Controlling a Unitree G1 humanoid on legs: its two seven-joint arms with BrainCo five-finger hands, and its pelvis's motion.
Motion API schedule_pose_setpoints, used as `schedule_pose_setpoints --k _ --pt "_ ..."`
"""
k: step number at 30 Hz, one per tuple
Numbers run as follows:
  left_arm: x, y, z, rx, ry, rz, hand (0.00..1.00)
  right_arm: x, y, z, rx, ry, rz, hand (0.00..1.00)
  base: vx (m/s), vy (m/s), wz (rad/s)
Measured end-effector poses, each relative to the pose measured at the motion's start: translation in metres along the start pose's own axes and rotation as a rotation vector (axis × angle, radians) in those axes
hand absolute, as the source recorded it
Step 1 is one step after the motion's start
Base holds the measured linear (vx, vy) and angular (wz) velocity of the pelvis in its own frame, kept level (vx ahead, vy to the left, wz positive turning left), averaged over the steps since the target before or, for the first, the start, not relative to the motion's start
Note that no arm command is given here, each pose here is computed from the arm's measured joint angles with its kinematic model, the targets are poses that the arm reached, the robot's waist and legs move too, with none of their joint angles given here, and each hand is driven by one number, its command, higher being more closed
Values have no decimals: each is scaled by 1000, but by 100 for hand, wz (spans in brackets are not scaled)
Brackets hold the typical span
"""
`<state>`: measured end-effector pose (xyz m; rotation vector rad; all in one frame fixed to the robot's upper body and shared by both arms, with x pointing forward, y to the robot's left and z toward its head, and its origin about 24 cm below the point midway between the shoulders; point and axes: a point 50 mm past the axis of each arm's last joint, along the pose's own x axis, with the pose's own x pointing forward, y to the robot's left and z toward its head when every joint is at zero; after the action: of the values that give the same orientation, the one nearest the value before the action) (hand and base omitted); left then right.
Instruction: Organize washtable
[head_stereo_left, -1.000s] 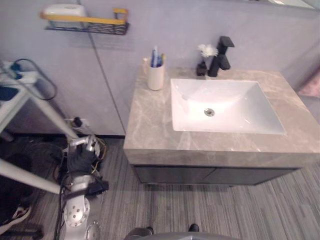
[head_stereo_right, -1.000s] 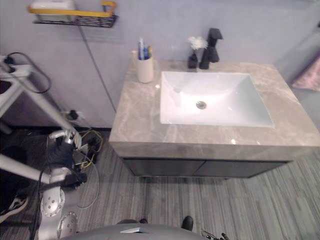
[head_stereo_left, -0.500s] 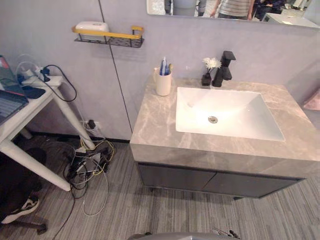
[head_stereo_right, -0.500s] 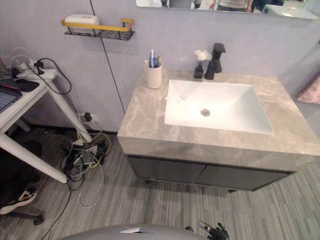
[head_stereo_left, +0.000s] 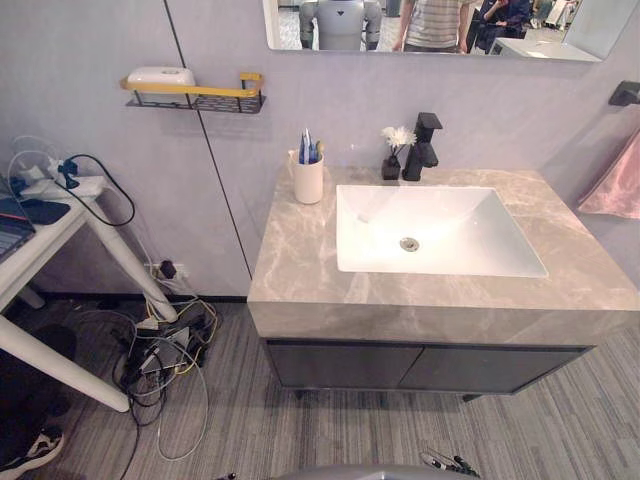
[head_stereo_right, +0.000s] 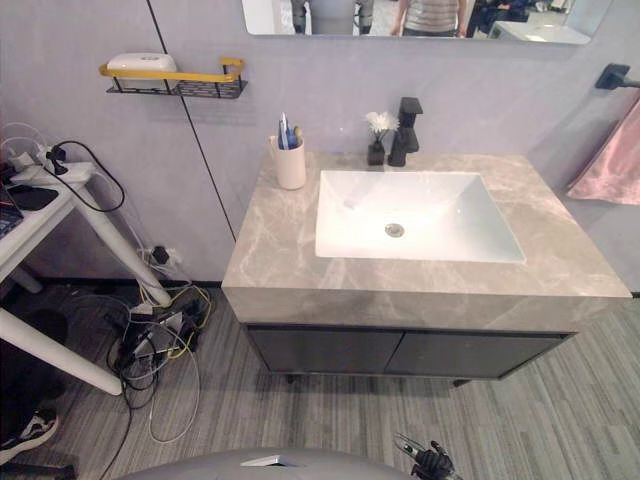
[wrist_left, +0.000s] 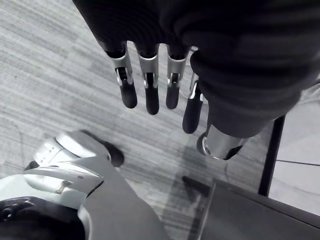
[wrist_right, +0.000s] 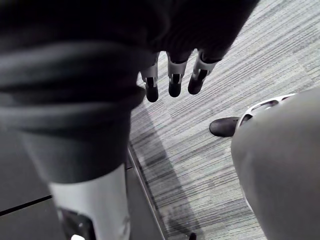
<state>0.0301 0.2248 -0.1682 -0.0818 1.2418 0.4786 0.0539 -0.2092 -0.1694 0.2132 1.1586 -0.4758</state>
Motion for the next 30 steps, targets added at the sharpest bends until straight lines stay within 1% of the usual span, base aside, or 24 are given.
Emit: schedule_pose_setpoints --k 5,7,9,13,16,17,20,21,23,25,27,30 --pt "-1 2 -6 3 22 5 0 1 1 1 3 4 0 0 4 27 -17" --pt "-1 4 -9 -47 34 10 0 1 0 2 26 4 -9 0 9 55 -19" --pt "-1 6 -11 -66 41 12 0 1 -1 2 38 5 -13 0 10 101 -35" --pt "-1 9 -15 -90 70 22 0 3 1 9 76 -17 -12 0 30 108 -88" --pt "-2 -1 -17 -103 73 4 0 4 3 23 82 -60 -6 0 38 91 -162" --pt "-1 -2 -12 -105 56 5 0 5 5 30 99 -83 -5 0 705 -238 -125" --pt "1 -9 7 -91 -12 -13 0 3 0 22 108 -66 -20 0 769 -275 -59" --pt "2 -11 15 -86 -48 -22 0 4 5 21 106 -54 -8 0 724 -247 -44" --pt "2 -13 23 -69 -83 -33 0 5 12 21 76 -36 11 0 573 -210 -49" --pt "2 -13 31 -39 -110 -44 0 6 27 31 14 -49 57 0 364 -229 -60" --pt "3 -16 34 -12 -109 -57 0 7 32 38 -8 -65 74 0 204 -272 -41" --pt "3 -23 34 25 -100 -73 0 7 34 35 -45 -59 84 0 175 -271 -14"
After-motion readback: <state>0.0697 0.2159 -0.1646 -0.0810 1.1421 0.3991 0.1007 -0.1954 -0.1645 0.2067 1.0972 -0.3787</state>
